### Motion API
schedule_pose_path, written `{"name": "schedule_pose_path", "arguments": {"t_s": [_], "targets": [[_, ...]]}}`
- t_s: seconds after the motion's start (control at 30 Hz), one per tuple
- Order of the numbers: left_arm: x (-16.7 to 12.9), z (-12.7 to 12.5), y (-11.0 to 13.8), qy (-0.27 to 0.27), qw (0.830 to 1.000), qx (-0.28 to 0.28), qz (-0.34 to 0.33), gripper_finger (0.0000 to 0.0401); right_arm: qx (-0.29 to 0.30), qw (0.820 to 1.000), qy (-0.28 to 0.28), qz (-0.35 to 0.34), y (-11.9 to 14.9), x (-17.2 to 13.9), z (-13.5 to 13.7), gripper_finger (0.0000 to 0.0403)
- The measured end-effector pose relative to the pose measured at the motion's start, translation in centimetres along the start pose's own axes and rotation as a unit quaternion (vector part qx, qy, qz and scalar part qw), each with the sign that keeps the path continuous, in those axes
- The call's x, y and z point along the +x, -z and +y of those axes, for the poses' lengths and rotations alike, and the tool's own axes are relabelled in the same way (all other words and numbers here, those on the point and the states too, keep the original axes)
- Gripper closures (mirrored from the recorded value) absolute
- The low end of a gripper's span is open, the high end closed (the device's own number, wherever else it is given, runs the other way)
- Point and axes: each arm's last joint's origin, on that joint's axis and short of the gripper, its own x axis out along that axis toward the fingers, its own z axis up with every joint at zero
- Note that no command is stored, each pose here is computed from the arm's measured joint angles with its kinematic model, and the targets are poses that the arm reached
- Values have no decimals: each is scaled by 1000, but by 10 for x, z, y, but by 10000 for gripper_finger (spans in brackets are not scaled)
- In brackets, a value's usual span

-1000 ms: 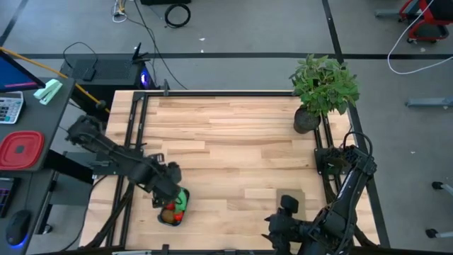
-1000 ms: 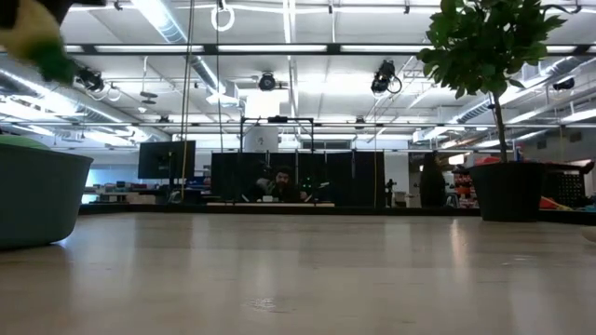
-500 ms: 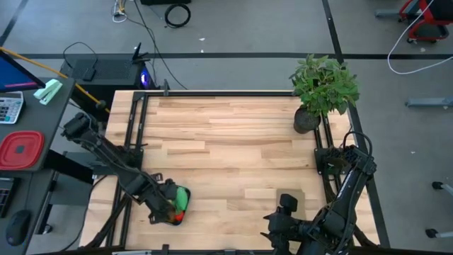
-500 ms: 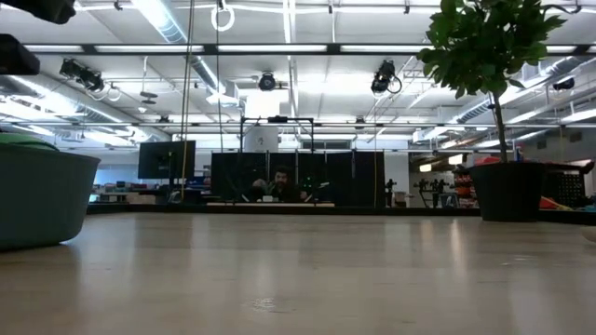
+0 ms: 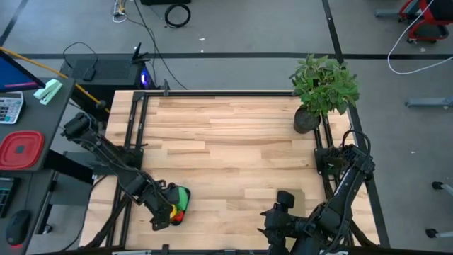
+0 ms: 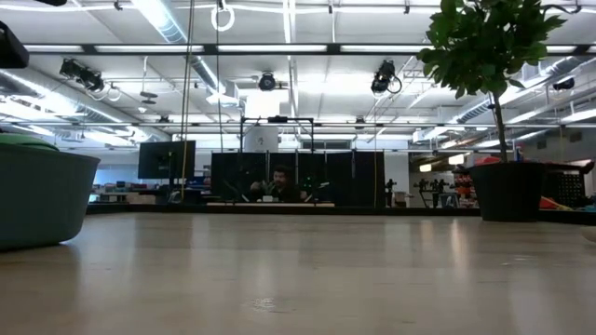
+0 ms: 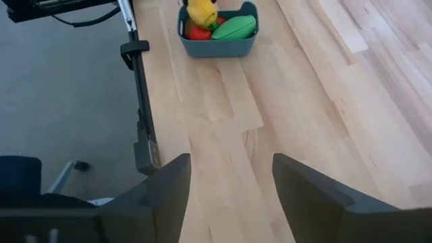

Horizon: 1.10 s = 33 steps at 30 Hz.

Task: Pick and placing Produce into tupperware
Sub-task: Put the yellow pineapple into the blue bin, then return to Home Position

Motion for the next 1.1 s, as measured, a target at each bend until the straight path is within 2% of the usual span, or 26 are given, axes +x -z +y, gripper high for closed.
{"name": "schedule_pose_path", "arguments": {"t_s": [0.27,0.43,0.6,0.77,1.1], "targets": [[0,-1,0,23,998,-44,27,127,-6,1000,4,0,-3,2,-2,183],[0,-3,-3,39,998,-55,22,137,-6,1000,4,0,-3,2,-2,183],[-1,1,-10,35,998,-49,12,147,-6,1000,3,0,-3,2,-2,183],[-4,13,-24,13,999,-37,-25,161,-6,1000,3,0,-3,2,-2,183],[-7,34,-49,-4,998,-44,-47,188,-14,1000,3,0,-3,2,-2,183]]}}
